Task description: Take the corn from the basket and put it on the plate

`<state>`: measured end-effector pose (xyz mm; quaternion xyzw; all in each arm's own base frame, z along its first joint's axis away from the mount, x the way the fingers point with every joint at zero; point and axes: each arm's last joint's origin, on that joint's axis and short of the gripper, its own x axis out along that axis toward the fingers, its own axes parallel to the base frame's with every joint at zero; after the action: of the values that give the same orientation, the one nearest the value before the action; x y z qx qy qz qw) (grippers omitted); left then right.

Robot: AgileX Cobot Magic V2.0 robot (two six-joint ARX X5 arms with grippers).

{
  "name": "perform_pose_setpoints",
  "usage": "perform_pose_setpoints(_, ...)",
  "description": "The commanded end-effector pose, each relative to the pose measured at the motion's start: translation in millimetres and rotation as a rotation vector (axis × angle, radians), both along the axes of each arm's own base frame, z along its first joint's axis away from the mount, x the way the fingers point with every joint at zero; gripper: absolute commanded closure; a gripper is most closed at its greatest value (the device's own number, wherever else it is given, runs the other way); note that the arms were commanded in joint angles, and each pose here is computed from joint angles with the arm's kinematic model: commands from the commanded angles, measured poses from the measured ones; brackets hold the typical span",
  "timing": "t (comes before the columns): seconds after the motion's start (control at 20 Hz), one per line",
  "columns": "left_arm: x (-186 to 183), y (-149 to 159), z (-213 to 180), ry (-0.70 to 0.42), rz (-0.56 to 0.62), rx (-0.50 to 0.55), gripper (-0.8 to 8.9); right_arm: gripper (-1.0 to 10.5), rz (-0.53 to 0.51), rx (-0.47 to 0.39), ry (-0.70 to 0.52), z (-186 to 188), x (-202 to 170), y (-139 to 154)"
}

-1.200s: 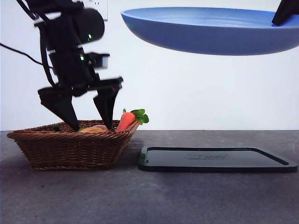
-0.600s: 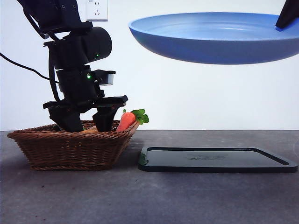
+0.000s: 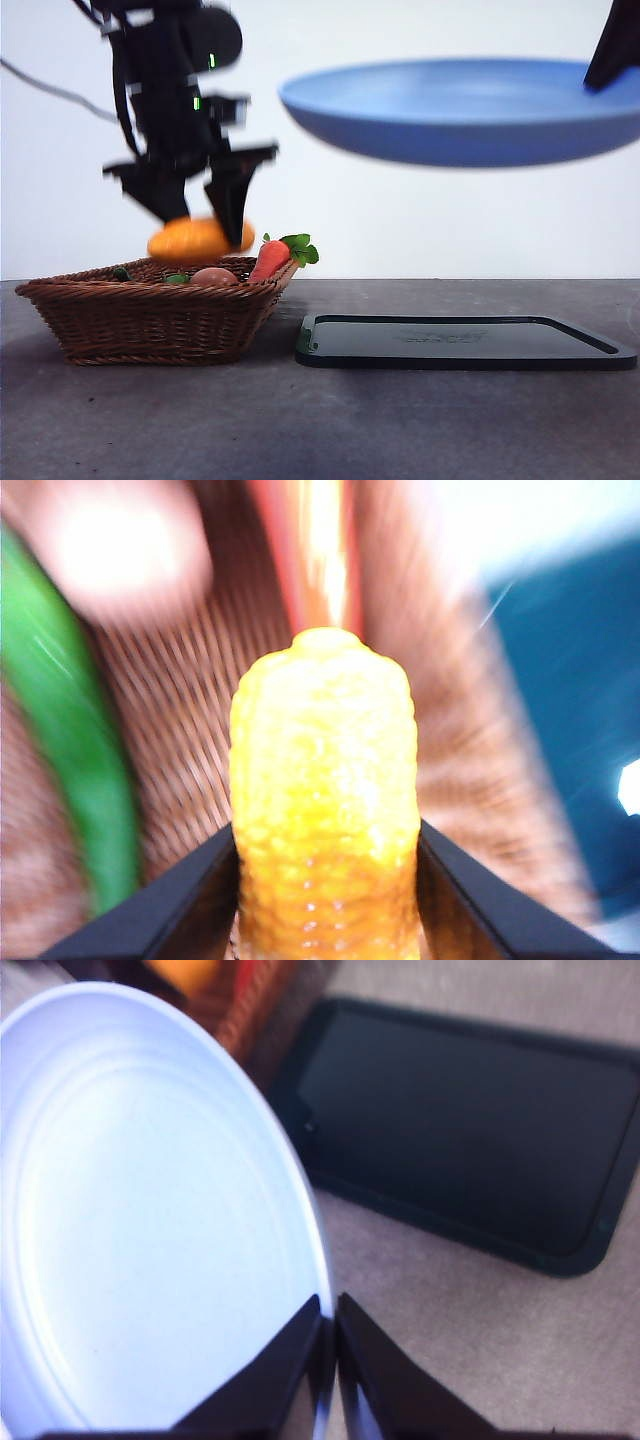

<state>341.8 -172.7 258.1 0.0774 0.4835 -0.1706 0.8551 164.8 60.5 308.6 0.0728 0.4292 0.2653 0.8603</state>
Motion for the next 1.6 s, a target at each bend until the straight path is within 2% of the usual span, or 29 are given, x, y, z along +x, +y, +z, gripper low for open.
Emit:
perform_pose_setpoints(0.05,-11.5,-0.3,46.5,-0.12,-0.017,-0.087,6.08,9.4,-0.013,0.004,0.021,-4.2,20.0,5.1)
perform_pose_setpoints(0.25,-46.2,6.4,95.7,-0.197,-0.105,-0.238,6.07,9.4,-0.017,0.04,0.096,-29.1,58.2,12.5)
perform_pose_setpoints(0.45,-69.8,-9.3,106.3,-0.157,-0.246,-0.324,6.08,9.4,-0.006,0.114,0.175,-53.9,86.7,18.7)
perform_pose_setpoints(0.6,-77.4,-37.6,92.2,-0.107,-0.374,-0.304,6.07,9.4,0.004,0.179,0.217,-63.4,97.0,22.2)
perform_pose_setpoints(0.95,-76.8,-88.9,44.2,-0.015,-0.532,-0.217,6.07,9.4,0.0,0.236,0.232,-64.0,101.2,16.2)
perform_pose_setpoints(1.2,-76.4,-103.8,20.8,0.041,-0.58,-0.167,6.03,9.4,-0.002,0.242,0.235,-64.1,101.4,14.4)
perform_pose_setpoints(1.4,-78.9,-107.3,16.4,0.061,-0.592,-0.155,4.92,9.4,-0.002,0.241,0.236,-64.2,101.3,14.4)
perform_pose_setpoints(1.6,-80.9,-107.9,15.8,0.072,-0.595,-0.149,4.71,9.4,-0.001,0.24,0.235,-64.1,101.3,14.4)
